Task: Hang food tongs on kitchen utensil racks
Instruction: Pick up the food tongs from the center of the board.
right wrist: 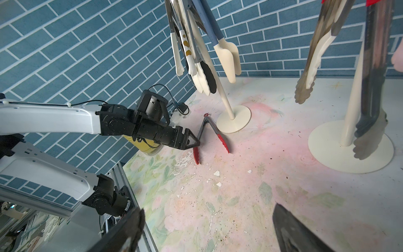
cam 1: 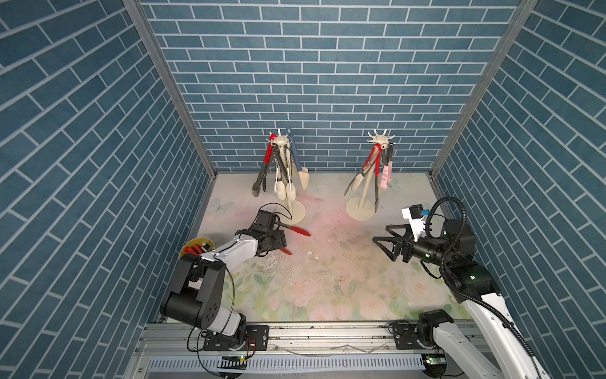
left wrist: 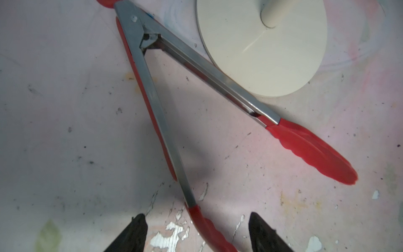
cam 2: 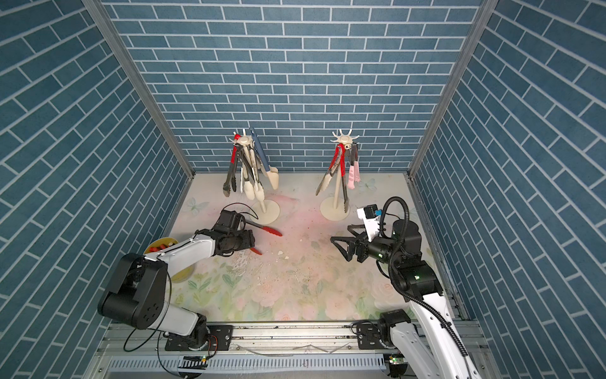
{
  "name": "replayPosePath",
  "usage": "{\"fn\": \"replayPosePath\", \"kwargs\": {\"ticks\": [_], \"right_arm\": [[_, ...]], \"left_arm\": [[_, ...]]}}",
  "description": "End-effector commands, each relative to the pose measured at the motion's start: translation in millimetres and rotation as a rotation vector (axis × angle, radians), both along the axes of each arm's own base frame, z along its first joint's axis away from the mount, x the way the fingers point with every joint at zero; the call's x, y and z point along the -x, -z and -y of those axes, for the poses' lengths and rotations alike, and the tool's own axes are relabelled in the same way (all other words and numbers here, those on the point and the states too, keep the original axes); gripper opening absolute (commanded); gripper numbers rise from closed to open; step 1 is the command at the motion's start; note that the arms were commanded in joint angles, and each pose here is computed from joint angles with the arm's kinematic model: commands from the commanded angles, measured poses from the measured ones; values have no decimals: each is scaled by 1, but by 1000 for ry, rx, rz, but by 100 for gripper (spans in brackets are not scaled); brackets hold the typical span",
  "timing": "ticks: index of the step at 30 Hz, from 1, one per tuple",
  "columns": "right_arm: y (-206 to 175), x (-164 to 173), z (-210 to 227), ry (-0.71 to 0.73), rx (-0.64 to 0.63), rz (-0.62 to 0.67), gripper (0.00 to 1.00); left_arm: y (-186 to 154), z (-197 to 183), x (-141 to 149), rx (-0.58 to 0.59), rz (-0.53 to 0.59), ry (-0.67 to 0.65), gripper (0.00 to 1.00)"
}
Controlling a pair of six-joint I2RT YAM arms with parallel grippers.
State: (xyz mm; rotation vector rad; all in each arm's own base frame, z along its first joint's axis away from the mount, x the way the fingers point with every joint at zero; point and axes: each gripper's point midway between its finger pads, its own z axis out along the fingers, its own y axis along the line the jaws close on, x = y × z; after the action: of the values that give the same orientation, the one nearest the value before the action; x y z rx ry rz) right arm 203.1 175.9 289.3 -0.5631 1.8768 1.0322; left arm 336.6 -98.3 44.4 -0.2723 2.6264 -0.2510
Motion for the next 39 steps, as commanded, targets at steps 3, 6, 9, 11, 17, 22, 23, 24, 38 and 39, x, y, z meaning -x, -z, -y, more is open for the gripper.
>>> {"fn": "replayPosePath", "kwargs": {"ticks": [3,6,9,11,17,22,23,24,38,39], "right_arm": [[6,7,0,-10,15,-2,93],[8,7,1,-8,17,-3,93],[8,8,0,-9,16,-4,93],[9,8,0,-9,15,-6,93],[10,8,1,-5,18,-7,93],[10,7,1,-1,22,-4,93],[10,6,1,1,24,-5,93],[10,6,1,0,26,-6,93],[13,0,1,7,39,-16,93],[13,0,1,7,41,-20,93]], "left_arm": [[-3,-4,-17,-8,10,-16,67],[3,-5,-18,-19,-15,-11,63],[12,-9,-19,-32,-42,-15,56],[16,-11,-19,-45,-55,-13,53],[23,-12,-17,-69,-79,11,33],[19,-13,-16,-87,-83,34,19],[18,-12,-16,-88,-85,42,17],[18,-12,-16,-89,-88,49,15],[1,9,3,-196,-76,199,8],[1,10,5,-203,-72,212,8]]}}
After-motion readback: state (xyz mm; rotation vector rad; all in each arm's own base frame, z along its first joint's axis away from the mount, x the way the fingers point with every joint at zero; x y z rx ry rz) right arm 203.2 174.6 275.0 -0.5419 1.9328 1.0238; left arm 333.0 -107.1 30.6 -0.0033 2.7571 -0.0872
